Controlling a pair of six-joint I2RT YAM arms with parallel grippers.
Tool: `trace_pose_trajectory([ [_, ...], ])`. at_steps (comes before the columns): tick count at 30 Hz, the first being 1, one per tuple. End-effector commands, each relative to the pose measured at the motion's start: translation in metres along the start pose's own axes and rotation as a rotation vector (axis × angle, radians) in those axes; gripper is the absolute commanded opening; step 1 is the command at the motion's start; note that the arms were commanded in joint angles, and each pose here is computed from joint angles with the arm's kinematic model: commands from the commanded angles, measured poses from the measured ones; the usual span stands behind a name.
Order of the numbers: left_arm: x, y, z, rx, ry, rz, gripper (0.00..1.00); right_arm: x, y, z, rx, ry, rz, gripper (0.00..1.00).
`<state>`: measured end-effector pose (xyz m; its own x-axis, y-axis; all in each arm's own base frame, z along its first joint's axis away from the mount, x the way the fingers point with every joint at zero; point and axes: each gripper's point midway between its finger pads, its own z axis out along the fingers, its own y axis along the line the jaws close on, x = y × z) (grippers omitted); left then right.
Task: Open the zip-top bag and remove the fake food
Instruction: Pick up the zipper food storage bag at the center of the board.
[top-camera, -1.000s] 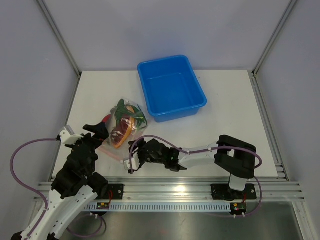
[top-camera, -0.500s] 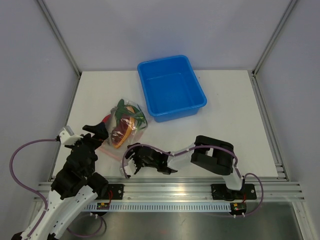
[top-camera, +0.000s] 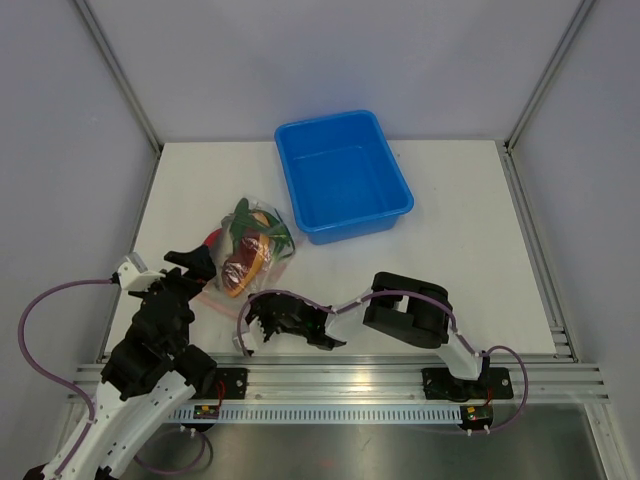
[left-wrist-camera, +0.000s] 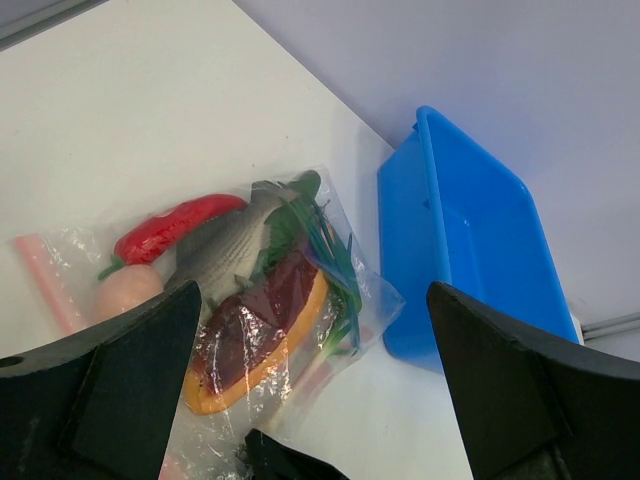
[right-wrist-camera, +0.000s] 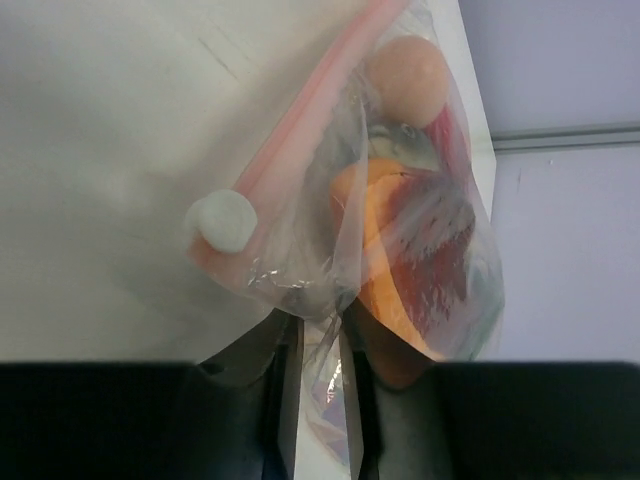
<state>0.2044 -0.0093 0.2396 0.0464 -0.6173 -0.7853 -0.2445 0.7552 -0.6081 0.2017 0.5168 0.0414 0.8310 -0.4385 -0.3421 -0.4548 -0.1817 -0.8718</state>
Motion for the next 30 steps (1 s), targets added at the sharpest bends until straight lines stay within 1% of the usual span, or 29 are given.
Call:
trace_pose_trajectory([
  [1,-0.018,-0.006,-0.003,0.009,-0.048,-0.046,0.99,-0.026,-0.036,0.004,0.12,-0.082,0.026,0.25],
  [2,-0.018,-0.006,-0.003,0.009,-0.048,-0.044,0.99,-0.029,-0.042,0.002,0.131,-0.095,0.036,0.21],
  [3,-0.017,-0.006,-0.003,0.008,-0.047,-0.04,0.99,-0.03,-0.041,0.001,0.129,-0.101,0.058,0.1],
  [5,-0.017,-0.005,-0.002,0.007,-0.047,-0.039,0.99,-0.037,-0.051,-0.004,0.147,-0.123,0.096,0.04],
  [6,-0.017,-0.006,-0.002,0.008,-0.047,-0.039,0.99,-0.038,-0.053,-0.005,0.151,-0.129,0.148,0.0],
  [7,-0.017,-0.006,-0.002,0.01,-0.047,-0.031,0.99,-0.044,-0.065,-0.01,0.172,-0.144,0.184,0.0],
  [8,-0.016,-0.005,-0.002,0.008,-0.047,-0.026,0.99,-0.046,-0.068,-0.012,0.176,-0.153,0.256,0.0],
  [11,-0.016,-0.007,0.0,0.011,-0.049,-0.008,0.99,-0.056,-0.08,-0.019,0.155,-0.175,0.338,0.0],
  [12,-0.014,-0.007,0.001,0.014,-0.041,0.003,0.99,-0.058,-0.079,-0.019,0.129,-0.169,0.406,0.0],
  [13,-0.013,-0.008,0.001,0.017,-0.04,0.013,0.99,-0.063,-0.088,-0.025,0.136,-0.177,0.434,0.0],
  [14,-0.013,-0.009,0.001,0.022,-0.039,0.013,0.99,-0.064,-0.088,-0.027,0.125,-0.174,0.483,0.0],
  [19,-0.011,-0.013,0.002,0.047,-0.031,0.032,0.99,-0.075,-0.109,-0.045,0.125,-0.19,0.613,0.0],
  [21,-0.011,-0.017,0.001,0.07,-0.03,0.039,0.99,-0.074,-0.108,-0.048,0.109,-0.169,0.68,0.0],
  [23,-0.012,-0.019,-0.001,0.096,-0.033,0.036,0.99,-0.074,-0.115,-0.055,0.129,-0.155,0.749,0.0],
  [25,-0.012,-0.022,-0.004,0.123,-0.03,0.038,0.99,-0.072,-0.118,-0.06,0.113,-0.138,0.79,0.0],
  [29,-0.015,-0.032,-0.012,0.222,-0.045,0.03,0.99,-0.071,-0.12,-0.065,0.055,-0.081,0.927,0.0],
  [30,-0.016,-0.037,-0.017,0.271,-0.047,0.031,0.99,-0.069,-0.12,-0.066,0.049,-0.069,0.953,0.0],
])
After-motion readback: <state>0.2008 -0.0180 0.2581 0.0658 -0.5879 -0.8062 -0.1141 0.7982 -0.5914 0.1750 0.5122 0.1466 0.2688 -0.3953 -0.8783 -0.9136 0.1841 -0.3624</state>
